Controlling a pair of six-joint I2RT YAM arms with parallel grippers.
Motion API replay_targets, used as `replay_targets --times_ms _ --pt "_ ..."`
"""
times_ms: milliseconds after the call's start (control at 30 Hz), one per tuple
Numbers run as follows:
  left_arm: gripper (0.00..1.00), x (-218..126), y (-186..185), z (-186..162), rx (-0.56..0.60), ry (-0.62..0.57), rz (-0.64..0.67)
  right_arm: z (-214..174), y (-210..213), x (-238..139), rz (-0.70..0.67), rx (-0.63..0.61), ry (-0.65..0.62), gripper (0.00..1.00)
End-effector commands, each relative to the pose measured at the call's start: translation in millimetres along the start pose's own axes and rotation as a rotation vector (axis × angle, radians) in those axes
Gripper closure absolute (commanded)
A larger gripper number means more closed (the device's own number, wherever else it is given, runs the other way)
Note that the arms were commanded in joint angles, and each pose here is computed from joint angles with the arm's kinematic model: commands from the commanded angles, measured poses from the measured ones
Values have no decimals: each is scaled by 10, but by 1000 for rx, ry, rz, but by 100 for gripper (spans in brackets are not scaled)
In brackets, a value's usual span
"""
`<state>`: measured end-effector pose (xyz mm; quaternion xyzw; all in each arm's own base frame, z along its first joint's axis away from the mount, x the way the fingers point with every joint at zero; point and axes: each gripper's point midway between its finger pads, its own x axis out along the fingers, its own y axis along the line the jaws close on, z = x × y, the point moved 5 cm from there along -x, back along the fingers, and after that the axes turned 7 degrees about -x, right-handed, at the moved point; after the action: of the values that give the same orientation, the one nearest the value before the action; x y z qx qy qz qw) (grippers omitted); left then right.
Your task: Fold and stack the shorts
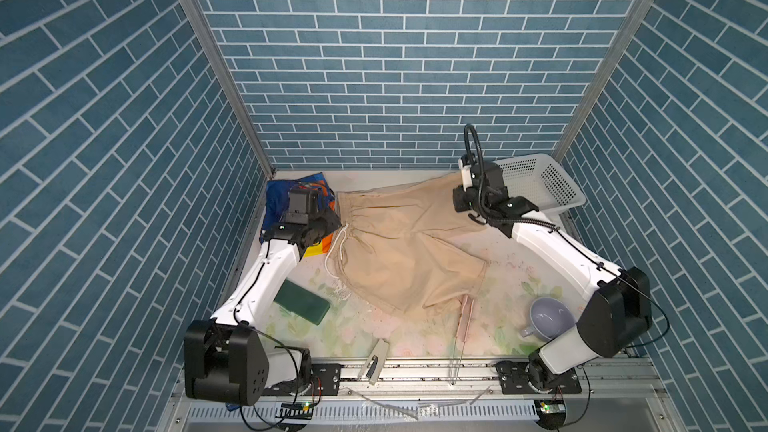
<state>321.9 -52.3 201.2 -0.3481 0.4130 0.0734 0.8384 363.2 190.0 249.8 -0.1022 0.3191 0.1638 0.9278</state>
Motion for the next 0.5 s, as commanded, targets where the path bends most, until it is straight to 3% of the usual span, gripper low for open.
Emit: replay_targets --times_ms 0,133,200,267,467 --pt "45 64 202 -269 17 83 42 -704 -67 -44 -11 94 236 83" --pt "43 166 352 -433 9 130 74 -1130 -97 -85 6 155 365 73" --pt "40 206 394 -481 11 143 90 -1284 -132 -46 22 206 408 50" --pt "37 244 431 -520 15 152 106 -1394 -155 17 33 250 438 40" --pt "35 350 536 -628 17 177 137 -1591 -154 240 62 319 522 37"
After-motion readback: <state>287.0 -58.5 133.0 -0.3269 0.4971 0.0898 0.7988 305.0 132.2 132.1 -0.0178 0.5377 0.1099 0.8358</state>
